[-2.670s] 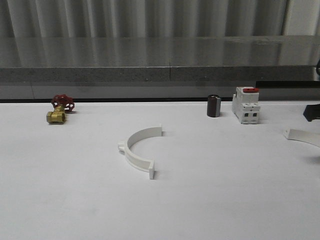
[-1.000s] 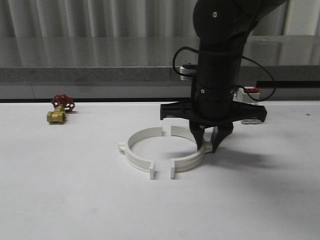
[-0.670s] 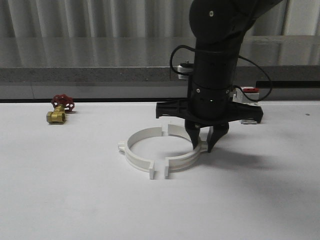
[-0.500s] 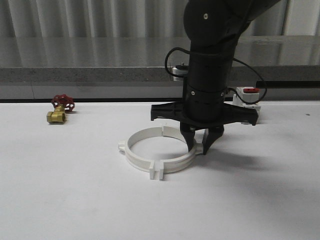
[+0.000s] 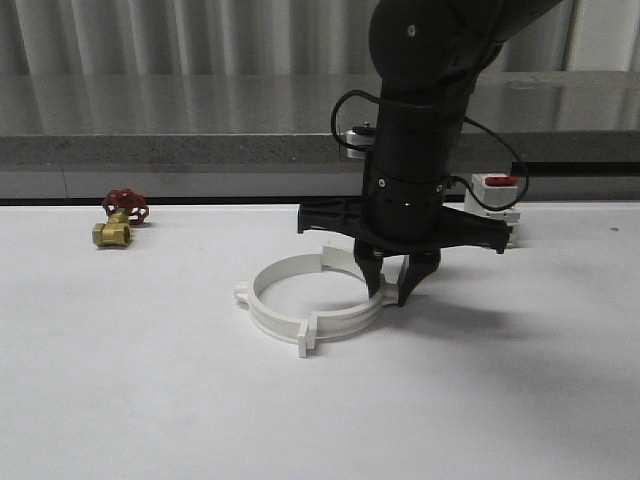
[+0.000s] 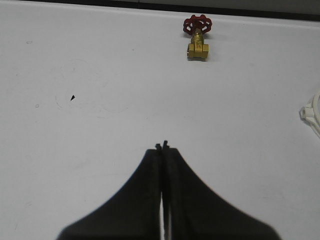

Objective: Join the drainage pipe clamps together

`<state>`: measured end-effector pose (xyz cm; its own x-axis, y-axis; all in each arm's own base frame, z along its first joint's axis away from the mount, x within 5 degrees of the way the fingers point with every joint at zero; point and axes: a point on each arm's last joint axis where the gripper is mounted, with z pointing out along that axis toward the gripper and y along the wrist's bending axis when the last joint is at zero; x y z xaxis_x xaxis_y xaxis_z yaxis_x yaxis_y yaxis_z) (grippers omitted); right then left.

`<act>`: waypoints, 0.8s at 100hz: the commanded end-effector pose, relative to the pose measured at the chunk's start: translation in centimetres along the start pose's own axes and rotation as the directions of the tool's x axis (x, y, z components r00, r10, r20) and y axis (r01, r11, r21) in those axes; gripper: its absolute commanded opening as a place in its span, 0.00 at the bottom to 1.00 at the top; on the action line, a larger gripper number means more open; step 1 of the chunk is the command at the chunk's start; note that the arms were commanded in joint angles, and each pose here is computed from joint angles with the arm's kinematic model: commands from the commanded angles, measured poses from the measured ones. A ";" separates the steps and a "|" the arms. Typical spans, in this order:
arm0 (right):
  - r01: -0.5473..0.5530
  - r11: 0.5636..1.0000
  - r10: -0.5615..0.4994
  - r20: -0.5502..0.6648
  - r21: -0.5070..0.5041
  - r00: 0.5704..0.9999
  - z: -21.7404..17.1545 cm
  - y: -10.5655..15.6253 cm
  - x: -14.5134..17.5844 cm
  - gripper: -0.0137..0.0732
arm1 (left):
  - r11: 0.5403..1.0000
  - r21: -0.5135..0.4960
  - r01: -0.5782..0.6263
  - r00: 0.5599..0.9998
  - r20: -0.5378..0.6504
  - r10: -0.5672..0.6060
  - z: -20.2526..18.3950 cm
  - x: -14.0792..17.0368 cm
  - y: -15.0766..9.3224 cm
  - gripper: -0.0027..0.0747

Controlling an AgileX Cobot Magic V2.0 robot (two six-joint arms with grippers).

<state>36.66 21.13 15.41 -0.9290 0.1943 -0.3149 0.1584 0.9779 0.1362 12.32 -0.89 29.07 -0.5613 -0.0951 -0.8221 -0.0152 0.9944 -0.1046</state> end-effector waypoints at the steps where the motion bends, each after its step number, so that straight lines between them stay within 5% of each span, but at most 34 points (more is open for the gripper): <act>1: -0.022 0.998 0.024 0.044 -0.058 0.999 -1.8 0.6 -0.8 0.32 | 1.000 0.017 0.000 0.995 0.098 -0.002 -0.5 -1.5 -0.2 0.01; 33: 0.003 0.999 -0.002 0.025 -0.034 1.000 -1.8 0.4 -0.6 0.70 | 1.000 0.017 0.000 0.995 0.098 -0.002 -0.5 -1.5 -0.2 0.01; 80: 0.161 0.986 -0.151 0.192 -0.041 0.970 -9.0 -1.0 -2.8 0.71 | 1.000 0.017 0.000 0.995 0.098 -0.002 -0.5 -1.5 -0.2 0.01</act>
<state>36.23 20.07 19.75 -0.9129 0.1061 -0.3942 0.0659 0.9913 0.1141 12.32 -0.89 29.07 -0.5614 -0.0944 -0.8222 -0.0148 0.9945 -0.1041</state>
